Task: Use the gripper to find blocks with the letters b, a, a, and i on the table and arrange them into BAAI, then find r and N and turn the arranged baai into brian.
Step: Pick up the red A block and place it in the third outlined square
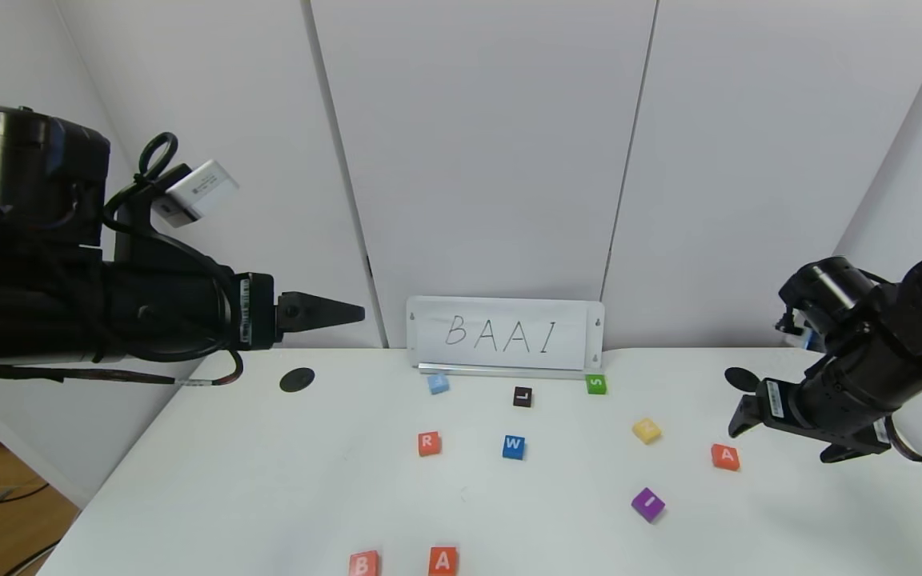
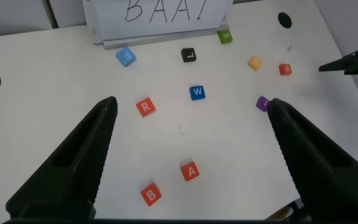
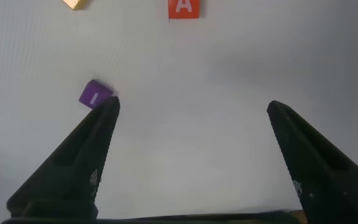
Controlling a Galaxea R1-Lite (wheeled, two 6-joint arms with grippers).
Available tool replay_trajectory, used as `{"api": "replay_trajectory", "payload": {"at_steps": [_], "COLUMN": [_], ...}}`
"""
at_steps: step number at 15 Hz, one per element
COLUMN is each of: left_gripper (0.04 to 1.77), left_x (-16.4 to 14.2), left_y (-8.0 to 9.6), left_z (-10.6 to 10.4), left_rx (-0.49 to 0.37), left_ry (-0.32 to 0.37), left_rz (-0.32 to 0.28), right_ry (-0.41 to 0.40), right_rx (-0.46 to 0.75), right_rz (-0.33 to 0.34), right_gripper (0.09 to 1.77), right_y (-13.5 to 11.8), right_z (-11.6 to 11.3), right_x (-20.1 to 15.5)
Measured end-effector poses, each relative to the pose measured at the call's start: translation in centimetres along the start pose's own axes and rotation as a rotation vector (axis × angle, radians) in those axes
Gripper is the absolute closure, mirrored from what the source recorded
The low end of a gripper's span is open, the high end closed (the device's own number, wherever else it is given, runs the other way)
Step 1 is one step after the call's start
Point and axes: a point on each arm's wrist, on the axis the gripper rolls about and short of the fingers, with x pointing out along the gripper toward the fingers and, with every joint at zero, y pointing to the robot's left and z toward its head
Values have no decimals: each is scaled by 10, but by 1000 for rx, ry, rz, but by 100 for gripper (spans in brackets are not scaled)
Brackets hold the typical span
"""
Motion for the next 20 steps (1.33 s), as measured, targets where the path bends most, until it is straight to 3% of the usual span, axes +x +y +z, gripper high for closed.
{"api": "replay_trajectory", "payload": {"at_steps": [4, 12, 20], "left_gripper": [9, 9, 9], "left_x": [4, 5, 5], "left_y": [-2, -2, -2], "left_z": [-5, -6, -7], "left_rx": [4, 12, 19], "left_ry": [35, 41, 41], "left_rz": [-9, -10, -10], "right_ry": [47, 41, 33], "right_rx": [12, 59, 98], "right_rz": [-21, -16, -28], "right_gripper": [15, 15, 15], "right_y": [-1, 8, 1], "right_z": [2, 16, 29], "right_x": [20, 73, 102]}}
